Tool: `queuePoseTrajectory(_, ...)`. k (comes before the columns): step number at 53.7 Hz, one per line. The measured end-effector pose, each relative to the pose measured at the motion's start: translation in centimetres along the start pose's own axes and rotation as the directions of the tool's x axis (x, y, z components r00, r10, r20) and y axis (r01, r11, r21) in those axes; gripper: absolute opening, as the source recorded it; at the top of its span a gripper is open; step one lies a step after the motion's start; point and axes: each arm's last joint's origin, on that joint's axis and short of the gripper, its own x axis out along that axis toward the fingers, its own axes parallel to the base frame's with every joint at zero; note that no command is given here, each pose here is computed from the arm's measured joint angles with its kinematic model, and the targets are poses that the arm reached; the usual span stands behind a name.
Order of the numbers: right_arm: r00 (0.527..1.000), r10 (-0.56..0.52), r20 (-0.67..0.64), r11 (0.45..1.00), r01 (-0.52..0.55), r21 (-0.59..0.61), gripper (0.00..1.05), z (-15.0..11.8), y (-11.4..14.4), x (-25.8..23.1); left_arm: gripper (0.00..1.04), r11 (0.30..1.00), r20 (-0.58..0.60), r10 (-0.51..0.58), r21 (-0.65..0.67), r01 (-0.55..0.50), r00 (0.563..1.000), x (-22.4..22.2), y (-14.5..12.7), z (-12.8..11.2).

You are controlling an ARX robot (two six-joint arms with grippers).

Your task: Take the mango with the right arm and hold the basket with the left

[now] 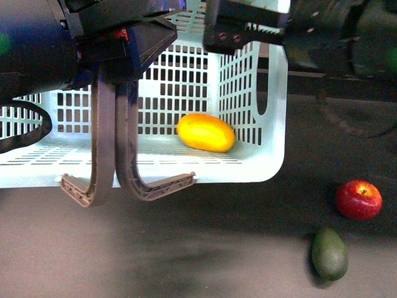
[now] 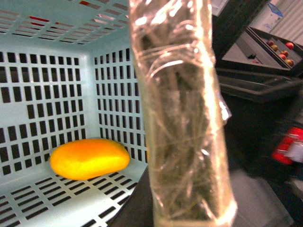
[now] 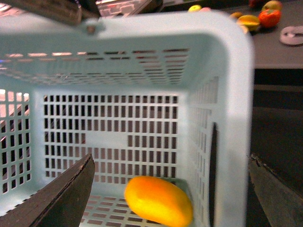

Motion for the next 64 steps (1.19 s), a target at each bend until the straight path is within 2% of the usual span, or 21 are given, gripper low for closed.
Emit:
queuePoseTrajectory(16,0.983,-0.173,0.056,0.984,0.171,0.039,0.97,1.0,-4.3,-9.1,0.08,1.000,0.002,0.005,0.002,-0.005,1.000,0.0,0.0,0.0)
queuePoseTrajectory(26,0.957,-0.275,0.089,0.960,0.268,0.083,0.97,1.5,-6.0,-15.1,0.08,1.000,0.001,0.001,0.003,-0.001,1.000,0.0,0.0,0.0)
queuePoseTrajectory(35,0.921,-0.375,0.103,0.925,0.365,0.104,0.97,0.4,-6.3,-19.6,0.08,1.000,-0.001,-0.003,0.001,0.003,1.000,0.0,0.0,0.0)
queuePoseTrajectory(49,0.920,-0.369,0.131,0.928,0.358,0.101,0.97,0.0,-6.0,-21.2,0.08,1.000,0.002,0.005,0.002,-0.005,1.000,0.0,0.1,0.0)
queuePoseTrajectory(52,0.928,-0.308,0.212,0.951,0.309,0.029,0.88,-0.2,-6.2,-21.2,0.08,1.000,0.002,0.004,0.002,-0.004,1.000,0.0,0.0,0.0)
queuePoseTrajectory(56,0.916,-0.285,0.282,0.947,0.315,-0.067,0.76,-0.6,-6.3,-21.4,0.08,1.000,0.002,0.004,0.003,-0.004,1.000,0.0,0.0,0.0)
queuePoseTrajectory(64,0.912,-0.282,0.298,0.933,0.333,-0.135,0.53,-1.3,-6.4,-21.5,0.08,1.000,0.001,0.004,0.002,-0.004,1.000,0.0,0.0,0.0)
